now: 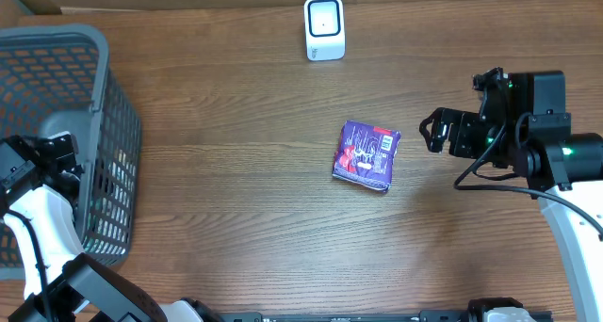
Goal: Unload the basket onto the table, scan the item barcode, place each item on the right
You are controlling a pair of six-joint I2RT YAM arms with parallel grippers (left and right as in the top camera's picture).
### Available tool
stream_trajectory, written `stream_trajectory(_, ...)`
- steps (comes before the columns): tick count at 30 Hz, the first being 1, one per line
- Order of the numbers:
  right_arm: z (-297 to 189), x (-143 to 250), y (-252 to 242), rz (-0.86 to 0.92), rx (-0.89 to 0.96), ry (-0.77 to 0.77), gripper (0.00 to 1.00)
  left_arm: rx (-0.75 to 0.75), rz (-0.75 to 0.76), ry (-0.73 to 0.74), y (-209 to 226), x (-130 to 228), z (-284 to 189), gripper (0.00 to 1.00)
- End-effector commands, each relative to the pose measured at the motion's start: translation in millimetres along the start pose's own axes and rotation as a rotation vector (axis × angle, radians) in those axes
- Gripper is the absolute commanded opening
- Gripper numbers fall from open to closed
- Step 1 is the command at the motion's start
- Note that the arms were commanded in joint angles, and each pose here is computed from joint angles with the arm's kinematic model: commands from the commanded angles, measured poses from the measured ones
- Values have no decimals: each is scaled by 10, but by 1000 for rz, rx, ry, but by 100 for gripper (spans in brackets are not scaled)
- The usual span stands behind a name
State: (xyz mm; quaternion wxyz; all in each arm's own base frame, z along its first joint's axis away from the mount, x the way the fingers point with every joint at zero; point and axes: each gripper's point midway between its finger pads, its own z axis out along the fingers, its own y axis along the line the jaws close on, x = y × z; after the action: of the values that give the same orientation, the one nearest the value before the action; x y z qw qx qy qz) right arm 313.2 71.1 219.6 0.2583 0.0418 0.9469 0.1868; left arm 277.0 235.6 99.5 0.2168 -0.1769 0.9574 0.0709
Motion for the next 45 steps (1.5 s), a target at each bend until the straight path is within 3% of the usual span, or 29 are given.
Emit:
stream_trajectory(1, 13, 4, 25, 18, -12, -1, 100, 39, 109, 40, -101, 132, 53, 78)
stream_trajectory(12, 13, -13, 28, 16, -13, -8, 100, 180, 123, 131, -287, 339, 478, 73)
stream_trajectory(19, 13, -10, 29, 32, -13, -7, 100, 148, 122, 180, -206, 434, 715, 58)
stream_trajectory(22, 13, -10, 29, 32, -13, -7, 100, 154, 111, 197, -213, 477, 775, 45)
stream_trajectory(25, 13, -10, 29, 36, -13, -7, 100, 140, 67, 160, -181, 349, 755, 9)
stream_trajectory(27, 13, -7, 28, 36, -13, -6, 100, 125, 37, 136, -141, 234, 705, 6)
stream_trajectory(31, 13, -10, 30, 36, -13, -6, 100, 84, -18, 39, -18, -164, 502, 4)
stream_trajectory(35, 13, -2, 28, 37, -13, -3, 100, 45, -133, -75, 147, -762, -12, 4)
stream_trajectory(40, 13, 16, 23, 39, -11, 4, 100, 50, -183, -132, 177, -1069, -465, 4)
stream_trajectory(42, 13, 31, 19, 41, -9, 10, 100, 130, -182, -221, 45, -1333, -898, 4)
stream_trajectory(45, 13, 45, 16, 43, -7, 16, 100, 134, -222, -330, 23, -1565, -1514, 4)
